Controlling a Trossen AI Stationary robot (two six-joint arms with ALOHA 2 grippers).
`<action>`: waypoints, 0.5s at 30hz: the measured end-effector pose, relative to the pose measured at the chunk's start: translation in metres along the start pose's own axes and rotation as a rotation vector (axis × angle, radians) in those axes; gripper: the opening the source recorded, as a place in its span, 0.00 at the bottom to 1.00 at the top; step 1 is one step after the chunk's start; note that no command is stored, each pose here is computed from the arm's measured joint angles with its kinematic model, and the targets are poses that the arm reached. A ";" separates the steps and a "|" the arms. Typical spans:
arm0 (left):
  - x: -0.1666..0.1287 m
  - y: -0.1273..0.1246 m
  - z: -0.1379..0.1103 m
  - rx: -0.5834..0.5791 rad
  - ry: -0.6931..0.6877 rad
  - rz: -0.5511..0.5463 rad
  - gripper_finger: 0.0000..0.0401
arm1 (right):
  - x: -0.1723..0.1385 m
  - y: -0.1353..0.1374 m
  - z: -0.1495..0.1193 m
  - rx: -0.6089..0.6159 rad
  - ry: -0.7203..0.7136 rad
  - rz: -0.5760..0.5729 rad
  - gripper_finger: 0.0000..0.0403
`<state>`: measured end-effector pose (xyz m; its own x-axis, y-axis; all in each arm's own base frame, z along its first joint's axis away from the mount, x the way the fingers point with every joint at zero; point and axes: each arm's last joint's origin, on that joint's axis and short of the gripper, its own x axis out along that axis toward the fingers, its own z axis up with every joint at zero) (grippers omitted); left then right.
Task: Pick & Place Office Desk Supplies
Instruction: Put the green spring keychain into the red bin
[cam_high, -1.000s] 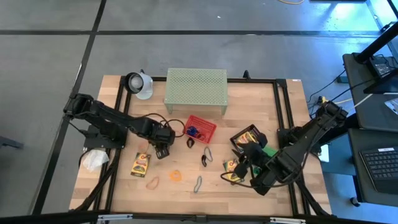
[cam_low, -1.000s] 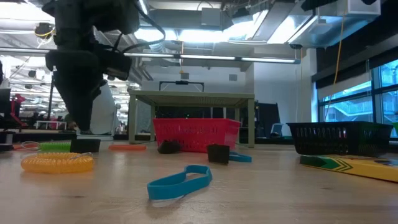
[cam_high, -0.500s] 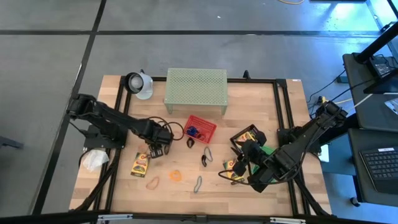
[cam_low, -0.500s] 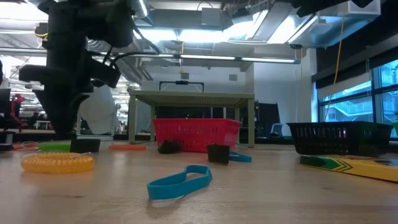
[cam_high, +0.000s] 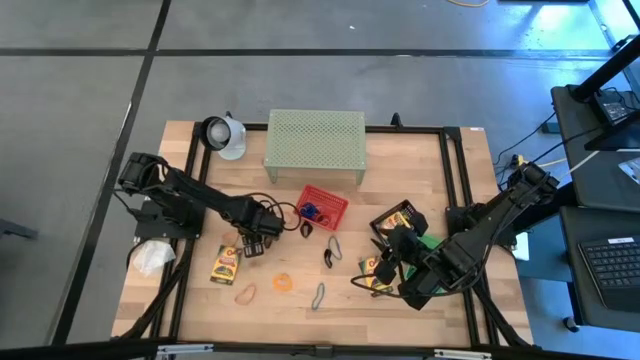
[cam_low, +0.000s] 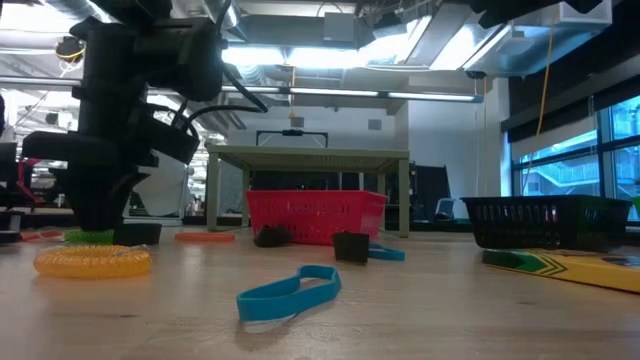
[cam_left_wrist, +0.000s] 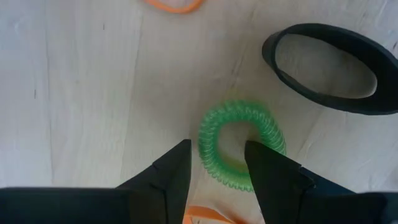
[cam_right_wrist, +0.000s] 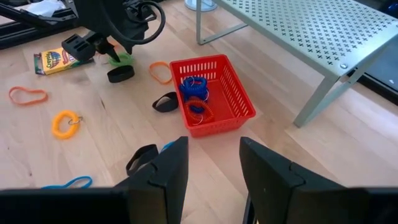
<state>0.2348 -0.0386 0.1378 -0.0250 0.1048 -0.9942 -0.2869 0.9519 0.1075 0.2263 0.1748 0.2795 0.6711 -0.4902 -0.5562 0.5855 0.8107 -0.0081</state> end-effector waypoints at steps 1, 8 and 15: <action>0.000 0.000 0.000 -0.001 -0.001 0.002 0.38 | 0.000 0.000 0.000 0.000 0.000 0.000 0.36; 0.005 0.004 -0.002 -0.044 0.006 0.007 0.32 | 0.000 0.002 0.000 0.004 0.006 0.014 0.36; 0.009 0.011 -0.003 -0.065 0.037 -0.027 0.06 | 0.000 0.006 0.001 -0.018 0.011 0.050 0.36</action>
<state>0.2283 -0.0285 0.1295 -0.0509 0.0673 -0.9964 -0.3493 0.9335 0.0809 0.2301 0.1793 0.2808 0.6942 -0.4459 -0.5651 0.5432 0.8396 0.0048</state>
